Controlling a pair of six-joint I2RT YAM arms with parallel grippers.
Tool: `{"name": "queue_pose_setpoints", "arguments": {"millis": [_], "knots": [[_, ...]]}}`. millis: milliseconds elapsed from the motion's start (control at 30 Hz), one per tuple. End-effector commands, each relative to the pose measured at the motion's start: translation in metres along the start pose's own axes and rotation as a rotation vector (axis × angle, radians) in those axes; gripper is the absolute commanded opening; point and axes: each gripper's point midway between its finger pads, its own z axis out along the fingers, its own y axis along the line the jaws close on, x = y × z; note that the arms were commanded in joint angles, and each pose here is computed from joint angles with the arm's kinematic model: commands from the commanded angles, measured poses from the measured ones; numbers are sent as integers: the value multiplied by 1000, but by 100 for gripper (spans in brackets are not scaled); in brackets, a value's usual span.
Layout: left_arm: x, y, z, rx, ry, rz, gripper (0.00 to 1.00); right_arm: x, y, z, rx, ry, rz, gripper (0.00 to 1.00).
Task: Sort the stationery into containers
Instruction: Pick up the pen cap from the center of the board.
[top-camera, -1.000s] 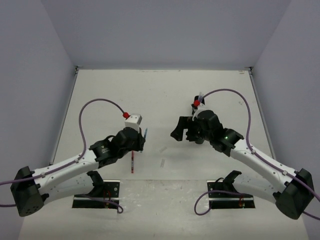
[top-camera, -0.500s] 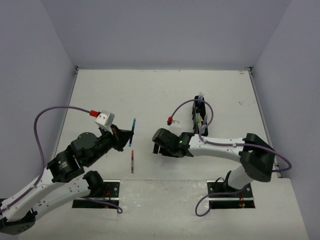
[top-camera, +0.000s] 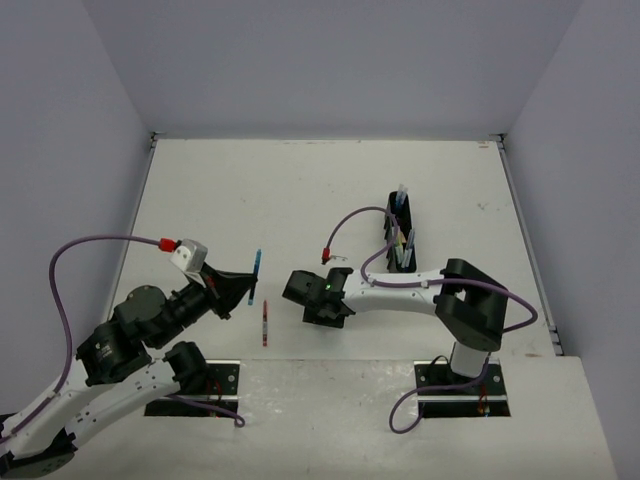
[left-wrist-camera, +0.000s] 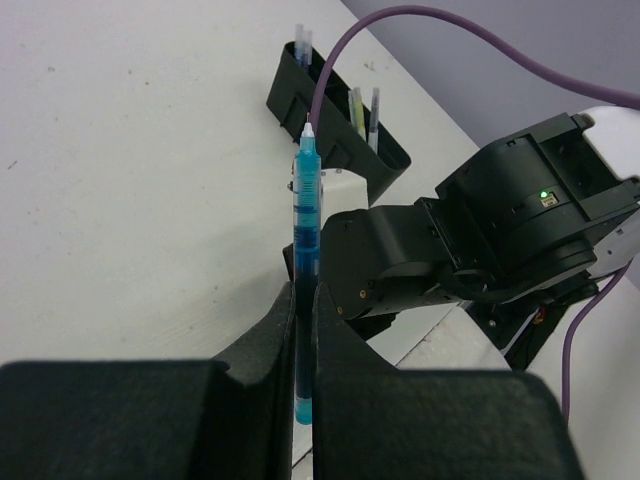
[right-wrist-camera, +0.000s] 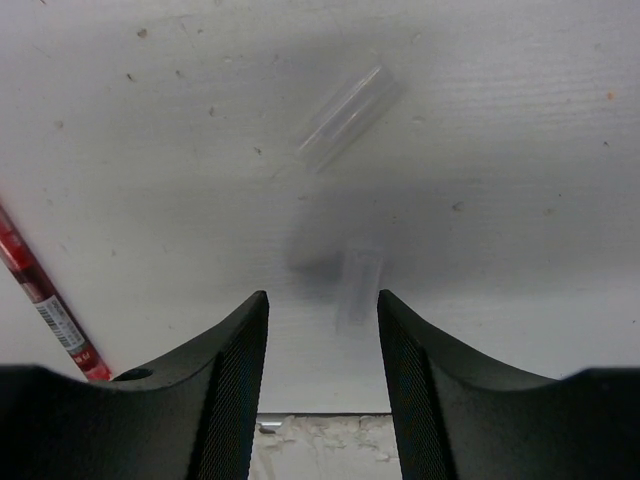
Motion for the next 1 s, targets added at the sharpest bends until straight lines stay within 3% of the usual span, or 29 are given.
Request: {"name": "queue_pose_setpoints", "arguments": {"millis": [0, 167, 367, 467, 567, 633, 967], "knots": [[4, -8, 3, 50, 19, 40, 0, 4, -16, -2, 85, -19, 35, 49], [1, -9, -1, 62, -1, 33, 0, 12, -26, 8, 106, 1, 46, 46], [3, -10, 0, 65, 6, 34, 0, 27, -24, 26, 79, 41, 23, 36], [3, -9, 1, 64, 8, 33, 0, 27, -25, 30, 93, 38, 8, 25], [3, -9, 1, 59, 7, 31, 0, 27, -27, 29, 93, 42, -1, 5], [4, -8, 1, 54, 8, 30, 0, 23, -24, 22, 73, 32, -7, 0], [9, -11, 9, 59, 50, 25, 0, -74, 11, -75, -169, -292, -5, 0]]}}
